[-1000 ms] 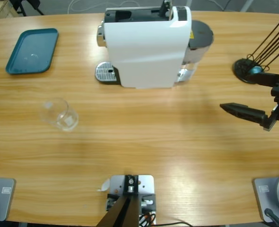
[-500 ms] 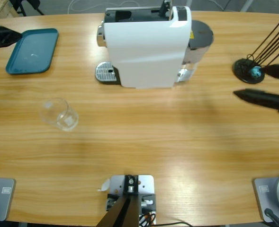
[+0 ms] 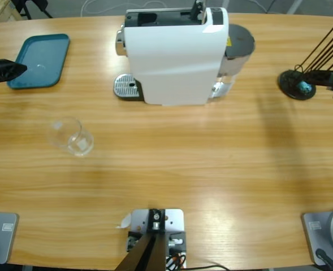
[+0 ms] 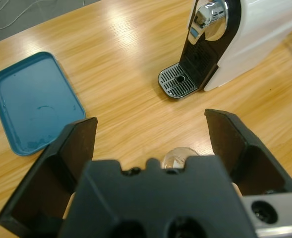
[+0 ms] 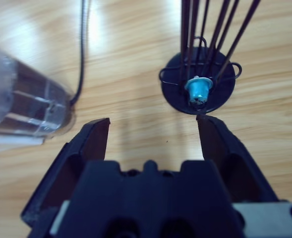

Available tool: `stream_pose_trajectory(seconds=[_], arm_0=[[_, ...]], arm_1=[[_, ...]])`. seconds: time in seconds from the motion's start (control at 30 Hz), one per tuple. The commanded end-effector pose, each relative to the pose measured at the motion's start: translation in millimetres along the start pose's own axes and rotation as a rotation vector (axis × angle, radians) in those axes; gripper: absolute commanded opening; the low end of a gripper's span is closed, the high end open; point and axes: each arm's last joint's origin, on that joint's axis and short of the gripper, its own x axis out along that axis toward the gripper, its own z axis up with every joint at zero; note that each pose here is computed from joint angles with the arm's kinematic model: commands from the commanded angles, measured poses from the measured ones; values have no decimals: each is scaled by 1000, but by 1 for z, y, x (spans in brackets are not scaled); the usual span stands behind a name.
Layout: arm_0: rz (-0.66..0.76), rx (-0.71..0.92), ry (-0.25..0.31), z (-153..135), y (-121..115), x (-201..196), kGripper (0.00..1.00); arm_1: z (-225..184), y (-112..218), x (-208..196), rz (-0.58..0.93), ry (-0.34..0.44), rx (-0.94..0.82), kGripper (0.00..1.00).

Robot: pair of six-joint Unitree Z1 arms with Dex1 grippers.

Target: Pour coffee

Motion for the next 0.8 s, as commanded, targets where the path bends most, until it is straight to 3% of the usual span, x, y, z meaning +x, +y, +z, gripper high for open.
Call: stream_pose_trajectory(seconds=[0.03,0.8], arm_0=[[5,-17,23,-10,3,5,931],[6,-12,28,-13,3,11,931]], arm_1=[[-1,-12,37,-92,99,48,601],[-1,-25,77,-142,149,66,600]])
